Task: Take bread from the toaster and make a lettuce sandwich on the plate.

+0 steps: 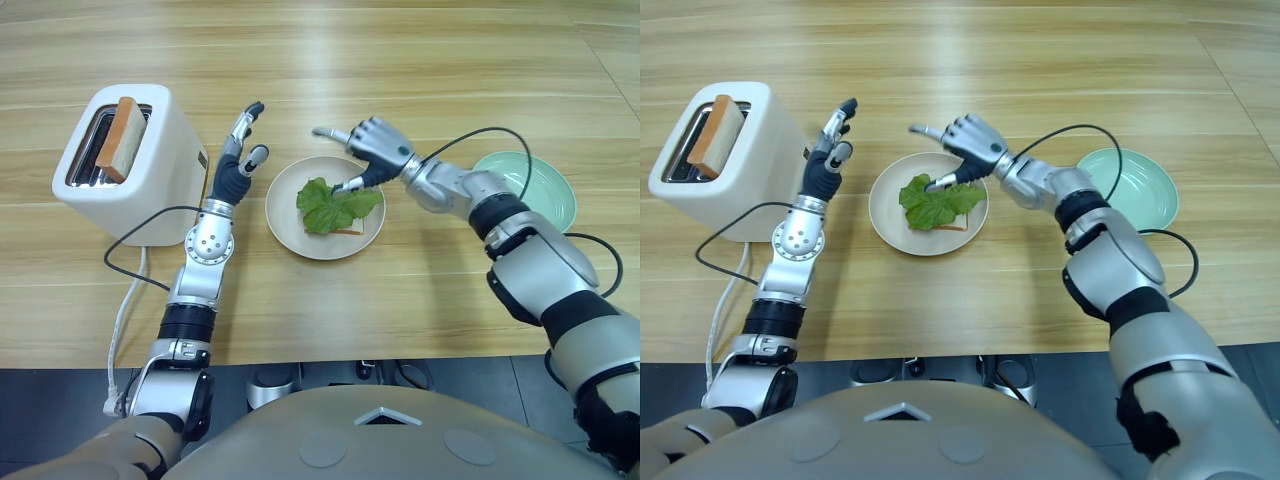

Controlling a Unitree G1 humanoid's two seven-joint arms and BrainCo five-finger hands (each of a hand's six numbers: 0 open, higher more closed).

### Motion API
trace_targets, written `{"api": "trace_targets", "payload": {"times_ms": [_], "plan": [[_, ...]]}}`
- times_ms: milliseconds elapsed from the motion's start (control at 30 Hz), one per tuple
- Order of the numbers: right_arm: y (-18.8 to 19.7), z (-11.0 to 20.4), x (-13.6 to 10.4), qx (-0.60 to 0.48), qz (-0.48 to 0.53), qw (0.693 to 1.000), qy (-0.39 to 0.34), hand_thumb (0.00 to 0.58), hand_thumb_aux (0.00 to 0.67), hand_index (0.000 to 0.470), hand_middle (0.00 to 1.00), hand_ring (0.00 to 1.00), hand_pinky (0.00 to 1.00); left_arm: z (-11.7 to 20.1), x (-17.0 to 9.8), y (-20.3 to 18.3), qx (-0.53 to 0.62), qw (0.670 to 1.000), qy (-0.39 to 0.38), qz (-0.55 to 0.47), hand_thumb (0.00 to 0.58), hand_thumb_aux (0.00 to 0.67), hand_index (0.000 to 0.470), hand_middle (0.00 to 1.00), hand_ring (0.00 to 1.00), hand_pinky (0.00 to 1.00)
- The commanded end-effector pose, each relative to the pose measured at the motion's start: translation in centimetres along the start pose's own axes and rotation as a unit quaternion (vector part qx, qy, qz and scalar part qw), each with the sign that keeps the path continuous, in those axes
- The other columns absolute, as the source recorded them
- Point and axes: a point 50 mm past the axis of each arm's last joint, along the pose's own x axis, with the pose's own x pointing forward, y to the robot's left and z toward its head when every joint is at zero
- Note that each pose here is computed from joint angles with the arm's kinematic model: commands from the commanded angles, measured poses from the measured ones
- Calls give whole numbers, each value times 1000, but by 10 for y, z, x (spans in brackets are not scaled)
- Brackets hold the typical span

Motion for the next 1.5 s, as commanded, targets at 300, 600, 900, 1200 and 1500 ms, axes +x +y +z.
{"api": "trace_targets", "payload": {"times_ms": [300,600,900,1200,1500], "plan": [[-27,-23,-39,53,-114,989,77,0,0,0,1000,1000,1000,69,-39,112,257,947,-4,192,0,0,0,0,0,0],[-25,-22,-37,70,-127,985,89,0,0,0,0,0,0,-22,-65,140,403,871,240,142,0,0,0,0,0,0],[-32,-28,-41,68,-155,980,108,0,0,0,0,0,0,-48,-56,124,384,878,269,91,0,0,0,0,0,0],[-32,-28,-42,69,-155,979,111,0,0,0,0,0,0,-49,-49,111,373,886,268,59,580,670,460,0,0,0],[-30,-28,-42,69,-151,980,113,0,0,0,0,0,0,-51,-48,105,367,888,271,54,580,670,460,0,0,0]]}}
